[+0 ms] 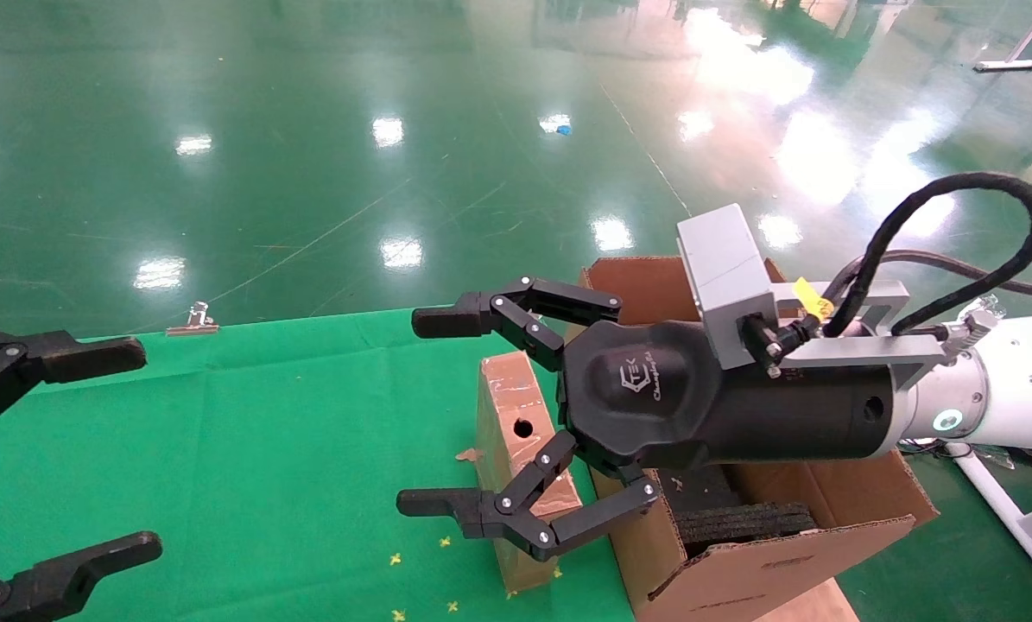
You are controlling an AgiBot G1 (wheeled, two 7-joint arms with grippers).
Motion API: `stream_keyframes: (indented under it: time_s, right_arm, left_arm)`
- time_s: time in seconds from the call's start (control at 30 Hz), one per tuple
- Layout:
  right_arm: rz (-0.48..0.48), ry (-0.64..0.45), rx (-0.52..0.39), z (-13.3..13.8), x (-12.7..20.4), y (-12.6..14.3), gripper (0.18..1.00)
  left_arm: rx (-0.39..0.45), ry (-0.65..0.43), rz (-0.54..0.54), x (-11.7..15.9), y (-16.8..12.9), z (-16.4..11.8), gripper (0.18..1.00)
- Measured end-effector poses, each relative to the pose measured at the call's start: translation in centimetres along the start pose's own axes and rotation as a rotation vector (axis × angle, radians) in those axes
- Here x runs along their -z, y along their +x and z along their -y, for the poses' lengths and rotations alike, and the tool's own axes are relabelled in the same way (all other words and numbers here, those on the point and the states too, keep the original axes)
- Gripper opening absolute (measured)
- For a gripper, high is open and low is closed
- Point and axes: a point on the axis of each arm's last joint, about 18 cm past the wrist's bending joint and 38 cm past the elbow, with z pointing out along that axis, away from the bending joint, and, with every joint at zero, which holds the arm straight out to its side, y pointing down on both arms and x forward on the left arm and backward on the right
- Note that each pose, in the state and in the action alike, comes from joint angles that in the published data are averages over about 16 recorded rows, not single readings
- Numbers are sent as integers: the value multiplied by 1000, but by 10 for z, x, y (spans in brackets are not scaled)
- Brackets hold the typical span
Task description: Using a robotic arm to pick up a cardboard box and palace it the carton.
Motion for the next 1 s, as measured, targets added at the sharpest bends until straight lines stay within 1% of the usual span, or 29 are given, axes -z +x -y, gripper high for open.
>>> stream_keyframes:
  time_s: [0.3,0.53,0.63,0.73,0.9,1.0]
  right_arm:
    - [3,-7,1,-1,-1,0,1000]
    - [27,-71,7,-7,-11,0,1000]
    - [52,-136,5,-15,-21,1,1000]
    - [87,-227,2,-25,-35,4,1000]
    - [141,-416,-1,-39,-60,13,1000]
    - [162,-538,9,-42,-73,22,1000]
  left_arm:
    - [0,0,0,0,0,0,1001]
    - [0,0,0,0,0,0,1001]
    - [0,0,0,0,0,0,1001]
    - [0,0,0,0,0,0,1001]
    - [0,0,0,0,0,0,1001]
    - [0,0,0,0,0,0,1001]
